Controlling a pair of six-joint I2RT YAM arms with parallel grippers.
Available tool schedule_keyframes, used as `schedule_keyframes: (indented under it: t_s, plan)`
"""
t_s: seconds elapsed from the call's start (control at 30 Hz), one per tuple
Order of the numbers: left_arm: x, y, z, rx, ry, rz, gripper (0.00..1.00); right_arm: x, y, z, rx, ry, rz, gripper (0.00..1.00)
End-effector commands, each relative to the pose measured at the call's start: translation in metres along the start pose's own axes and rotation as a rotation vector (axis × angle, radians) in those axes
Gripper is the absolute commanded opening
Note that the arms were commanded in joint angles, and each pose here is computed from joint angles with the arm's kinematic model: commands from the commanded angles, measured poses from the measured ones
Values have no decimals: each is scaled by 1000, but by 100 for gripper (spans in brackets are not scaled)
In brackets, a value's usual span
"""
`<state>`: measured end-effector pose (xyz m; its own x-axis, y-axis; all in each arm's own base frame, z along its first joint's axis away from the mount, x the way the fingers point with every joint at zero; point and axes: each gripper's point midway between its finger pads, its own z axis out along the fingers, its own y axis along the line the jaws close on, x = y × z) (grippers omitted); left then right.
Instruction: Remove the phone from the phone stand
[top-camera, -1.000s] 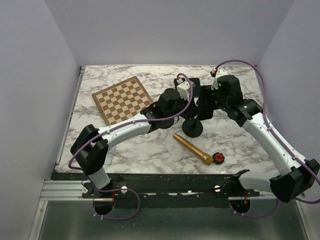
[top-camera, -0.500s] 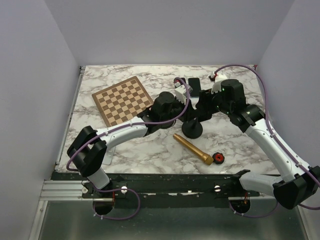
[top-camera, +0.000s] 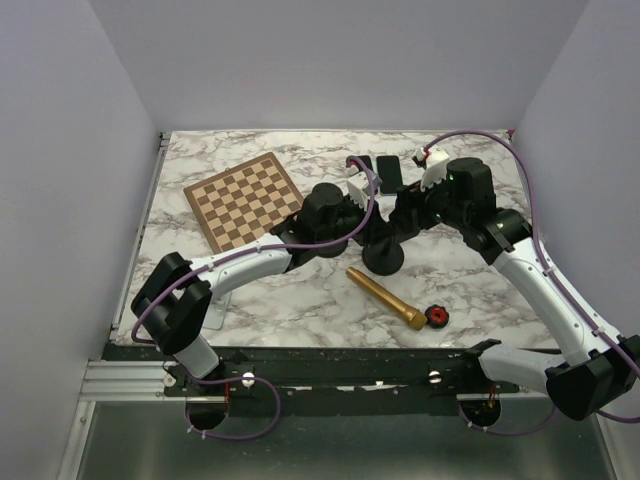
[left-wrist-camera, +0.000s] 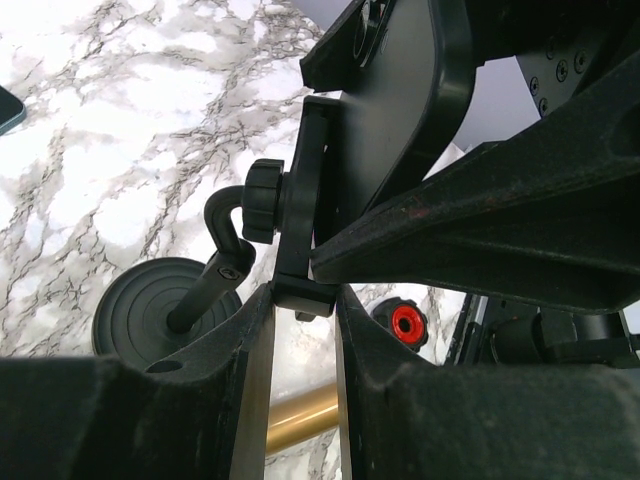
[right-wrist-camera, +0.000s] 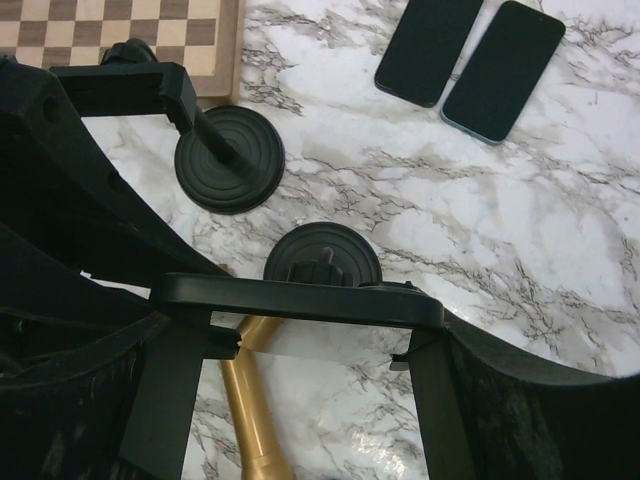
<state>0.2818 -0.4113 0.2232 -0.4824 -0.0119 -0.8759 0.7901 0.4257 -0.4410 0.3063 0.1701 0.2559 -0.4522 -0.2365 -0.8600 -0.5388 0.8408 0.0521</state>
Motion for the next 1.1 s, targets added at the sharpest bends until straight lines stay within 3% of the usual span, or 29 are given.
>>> schedule_keyframes:
  t_s: [0.0,0.37,0.8,1.07]
  plan:
    - [20,29,-5,-65,49,4,0,-43,56,-28,-284,-147,-49,1]
    - [18,39,0,-61,89,22,0,-37,79,-41,-416,-116,-34,1]
    - [18,48,1,-97,98,45,0,-46,77,-55,-381,-157,38,1]
    - [24,40,5,-20,145,88,0,-36,82,-55,-415,-121,23,1]
